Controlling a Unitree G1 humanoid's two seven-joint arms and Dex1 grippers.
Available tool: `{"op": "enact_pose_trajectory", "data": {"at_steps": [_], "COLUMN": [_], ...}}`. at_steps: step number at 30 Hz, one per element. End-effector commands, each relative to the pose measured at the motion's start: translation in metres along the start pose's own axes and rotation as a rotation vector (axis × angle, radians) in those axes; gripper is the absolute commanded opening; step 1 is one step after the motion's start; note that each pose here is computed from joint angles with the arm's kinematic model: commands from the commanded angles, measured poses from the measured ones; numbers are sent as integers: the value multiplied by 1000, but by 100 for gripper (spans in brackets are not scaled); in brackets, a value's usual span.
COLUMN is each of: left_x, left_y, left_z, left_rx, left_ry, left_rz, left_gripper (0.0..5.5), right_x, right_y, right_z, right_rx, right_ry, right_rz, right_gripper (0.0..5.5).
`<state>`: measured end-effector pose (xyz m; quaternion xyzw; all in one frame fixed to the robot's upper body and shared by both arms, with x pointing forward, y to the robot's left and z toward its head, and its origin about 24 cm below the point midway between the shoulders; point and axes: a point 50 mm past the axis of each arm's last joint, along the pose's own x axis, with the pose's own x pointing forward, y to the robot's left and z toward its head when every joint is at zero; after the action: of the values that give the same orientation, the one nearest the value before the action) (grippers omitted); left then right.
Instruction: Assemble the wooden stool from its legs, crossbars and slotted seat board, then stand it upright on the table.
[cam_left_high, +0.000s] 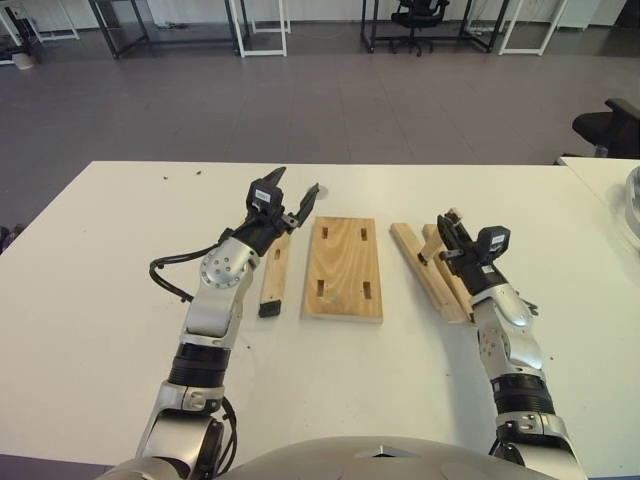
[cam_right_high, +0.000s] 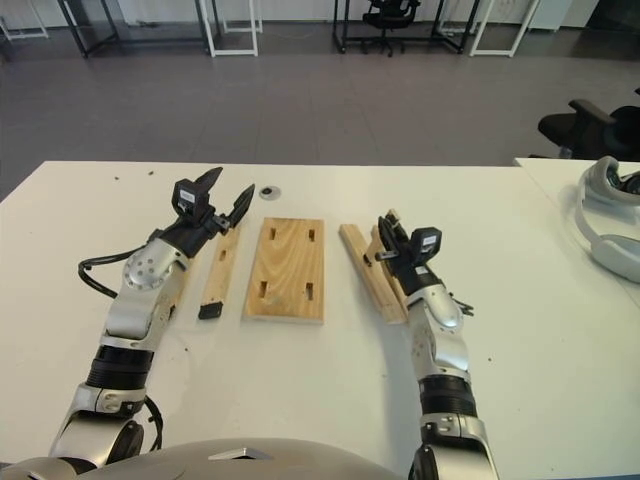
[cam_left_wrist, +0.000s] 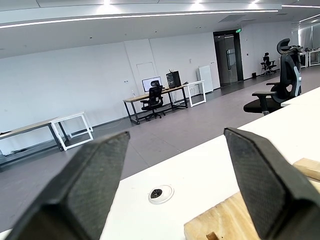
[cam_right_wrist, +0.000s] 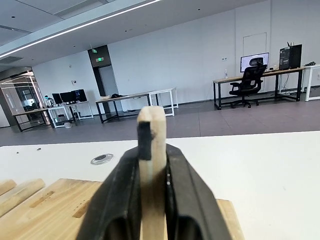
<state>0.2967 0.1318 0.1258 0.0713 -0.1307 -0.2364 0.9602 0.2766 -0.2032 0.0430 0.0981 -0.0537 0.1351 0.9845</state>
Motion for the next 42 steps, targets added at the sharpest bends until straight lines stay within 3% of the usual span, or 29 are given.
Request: {"op": "enact_pose_trajectory", "data": {"at_steps": [1, 8, 15, 17, 25, 33, 41, 42], "left_x": [-2, -1, 3, 4, 3, -1, -3, -3], "left_y": [-1, 1, 1, 1, -1, -4, -8, -8], "left_z": [-7, -7, -5, -5, -5, -8, -10, -10], "left_rx": [1, 9, 12, 13, 11, 7, 9, 9], "left_ry": [39, 37, 27, 21, 12, 24, 32, 33], "left_rz": [0, 3, 3, 6, 21, 33, 39, 42], "left_gripper": [349, 349, 349, 349, 349, 349, 349, 349], "right_x": [-57, -73, -8, 0, 1, -25, -35, -35], "right_y": [-12, -16, -12, -16, -19, 3, -4, -4], "right_z": [-82, -98, -27, -14, -4, -6, -13, -13], "right_rx": [27, 2, 43, 51, -43, -64, -123, -125], "right_ry": [462, 542, 176, 159, 334, 585, 759, 767], "right_rz": [-76, -73, -16, -14, 31, 44, 0, 4], "right_gripper": [41, 41, 41, 102, 242, 387, 387, 365]}}
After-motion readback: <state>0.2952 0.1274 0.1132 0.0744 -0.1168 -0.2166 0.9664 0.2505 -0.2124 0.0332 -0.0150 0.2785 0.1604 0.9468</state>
